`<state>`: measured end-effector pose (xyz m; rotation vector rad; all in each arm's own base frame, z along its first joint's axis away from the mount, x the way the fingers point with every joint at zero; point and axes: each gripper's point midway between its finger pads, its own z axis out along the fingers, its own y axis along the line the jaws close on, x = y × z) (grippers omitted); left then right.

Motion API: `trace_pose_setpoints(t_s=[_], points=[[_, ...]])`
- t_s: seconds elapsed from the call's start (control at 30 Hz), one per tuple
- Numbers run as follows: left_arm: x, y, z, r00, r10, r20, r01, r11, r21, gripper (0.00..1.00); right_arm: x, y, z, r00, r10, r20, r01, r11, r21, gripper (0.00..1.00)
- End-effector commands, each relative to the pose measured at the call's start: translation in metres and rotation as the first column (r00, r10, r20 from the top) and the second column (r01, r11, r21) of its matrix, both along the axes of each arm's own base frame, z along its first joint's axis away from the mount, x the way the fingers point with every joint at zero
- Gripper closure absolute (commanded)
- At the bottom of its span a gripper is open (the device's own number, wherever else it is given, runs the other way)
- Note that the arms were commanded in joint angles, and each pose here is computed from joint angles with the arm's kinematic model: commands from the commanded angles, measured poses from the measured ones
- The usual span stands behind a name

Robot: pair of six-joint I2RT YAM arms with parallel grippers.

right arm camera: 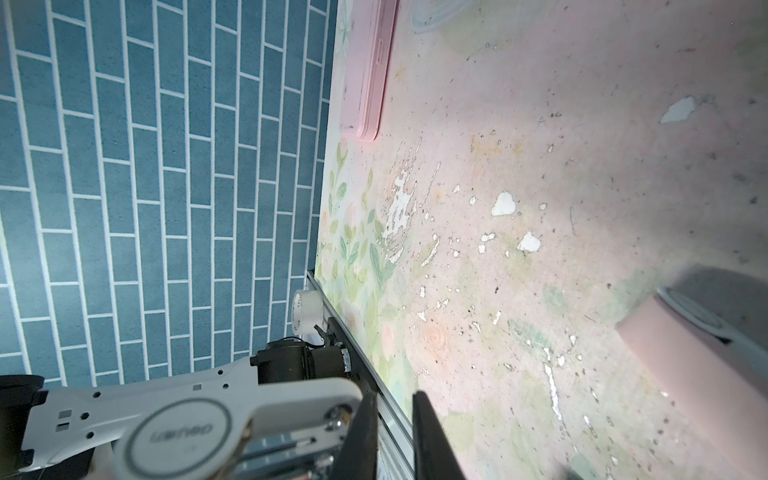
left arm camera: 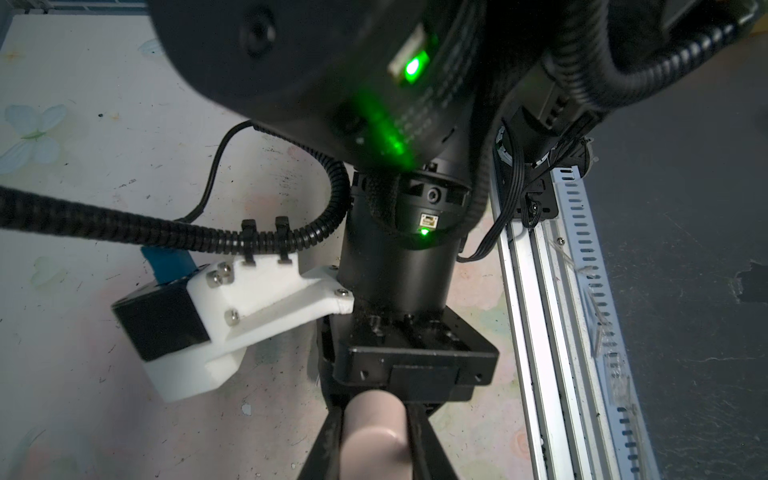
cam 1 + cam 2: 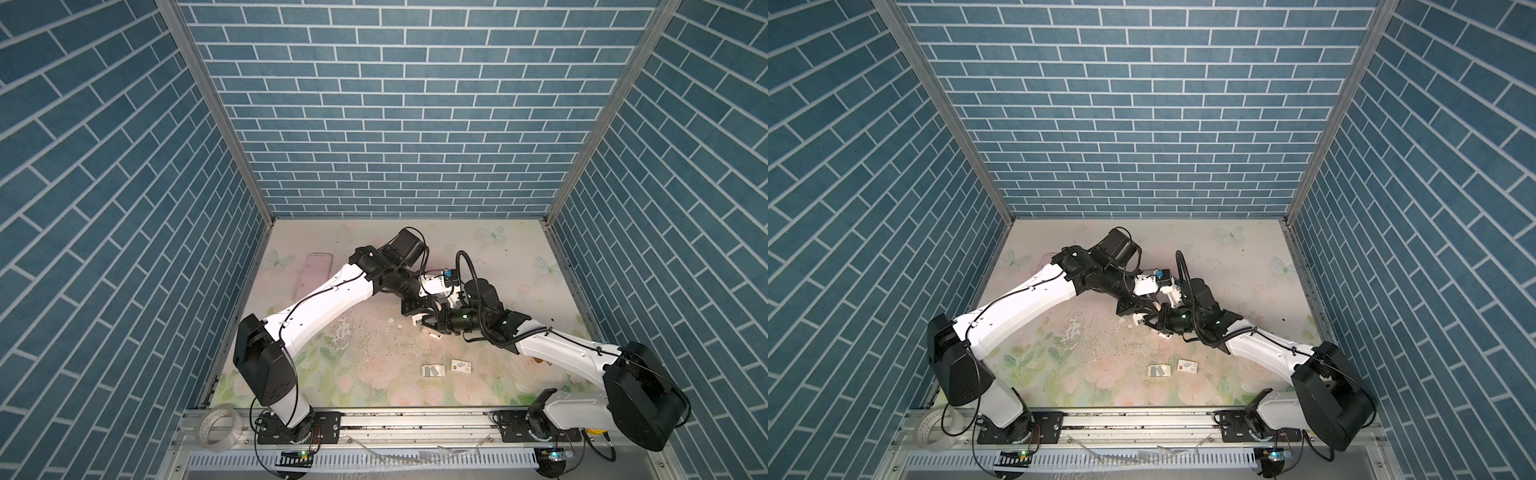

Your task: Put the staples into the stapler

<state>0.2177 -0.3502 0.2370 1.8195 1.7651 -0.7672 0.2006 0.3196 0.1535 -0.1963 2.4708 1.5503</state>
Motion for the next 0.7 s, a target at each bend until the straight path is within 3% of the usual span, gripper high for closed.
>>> trace_pose_setpoints(t_s=[0.0, 0.23, 0.53, 0.67], points=[[-0.001, -0.004, 0.006, 1.0, 0.003, 0.003, -0.003, 1.0, -0.028, 1.0, 0.001, 0.01, 0.022, 0.999, 0.012, 0.049, -0.016, 0.996, 0.084, 0.82], [-0.001, -0.001, 0.001, 1.0, 0.008, 0.012, -0.008, 1.0, -0.014, 1.0, -0.001, 0.003, 0.009, 0.999, -0.01, 0.037, 0.009, 0.999, 0.042, 0.8], [-0.007, 0.024, -0.022, 0.999, -0.005, 0.054, 0.001, 0.998, 0.07, 1.0, 0.004, -0.03, -0.003, 0.991, -0.108, 0.078, 0.115, 0.989, -0.093, 0.78], [-0.006, 0.034, -0.029, 0.998, 0.01, 0.054, -0.015, 0.996, 0.083, 1.0, 0.008, -0.045, -0.007, 0.987, -0.142, 0.081, 0.151, 0.98, -0.132, 0.73]])
